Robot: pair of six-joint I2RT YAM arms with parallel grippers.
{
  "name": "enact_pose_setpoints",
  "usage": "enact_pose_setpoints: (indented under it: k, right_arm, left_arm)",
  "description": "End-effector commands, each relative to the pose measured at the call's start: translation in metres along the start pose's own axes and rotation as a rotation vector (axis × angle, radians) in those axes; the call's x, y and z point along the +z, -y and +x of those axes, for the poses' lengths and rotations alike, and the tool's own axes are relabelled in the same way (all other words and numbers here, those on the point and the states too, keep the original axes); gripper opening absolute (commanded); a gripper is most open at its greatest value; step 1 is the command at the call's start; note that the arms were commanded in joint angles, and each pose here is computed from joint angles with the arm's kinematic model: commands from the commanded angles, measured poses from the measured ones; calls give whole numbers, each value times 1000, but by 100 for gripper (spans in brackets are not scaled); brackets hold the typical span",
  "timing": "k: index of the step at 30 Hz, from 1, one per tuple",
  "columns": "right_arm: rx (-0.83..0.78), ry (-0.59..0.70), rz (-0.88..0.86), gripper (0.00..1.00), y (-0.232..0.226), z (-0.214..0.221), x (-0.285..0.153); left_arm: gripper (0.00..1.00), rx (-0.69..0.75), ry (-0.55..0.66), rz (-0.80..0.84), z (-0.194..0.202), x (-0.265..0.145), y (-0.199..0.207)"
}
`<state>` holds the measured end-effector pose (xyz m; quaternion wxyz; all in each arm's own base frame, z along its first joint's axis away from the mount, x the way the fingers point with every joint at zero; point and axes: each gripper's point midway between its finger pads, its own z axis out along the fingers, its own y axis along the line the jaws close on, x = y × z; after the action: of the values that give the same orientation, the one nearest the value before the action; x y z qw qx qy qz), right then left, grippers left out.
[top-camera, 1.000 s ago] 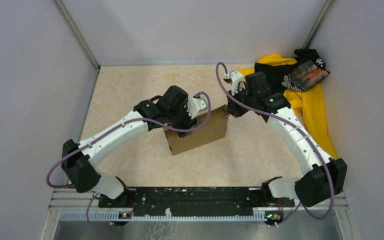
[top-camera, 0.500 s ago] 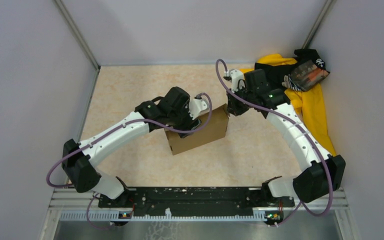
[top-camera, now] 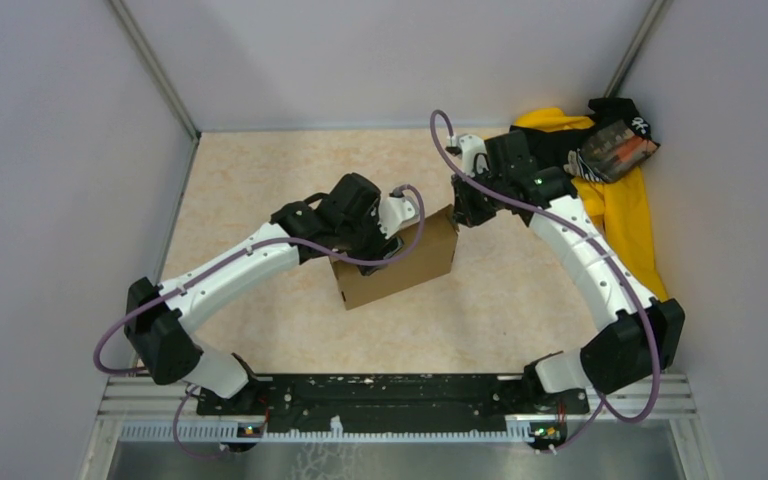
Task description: Fold the paper box
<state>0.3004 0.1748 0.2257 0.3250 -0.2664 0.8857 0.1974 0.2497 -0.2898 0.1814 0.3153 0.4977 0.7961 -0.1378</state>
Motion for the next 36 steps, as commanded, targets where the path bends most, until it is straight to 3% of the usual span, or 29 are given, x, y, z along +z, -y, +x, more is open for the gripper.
enact_pose_setpoints:
  k: [1,36]
  right_arm:
    - [-23,139,-131,0,-33,-46,-21]
    - [64,118,-225,0,-50,-60,-21]
  left_arm:
    - [47,-7,-105,58,28,26,13]
    - [46,2,-115,70,29,29,15]
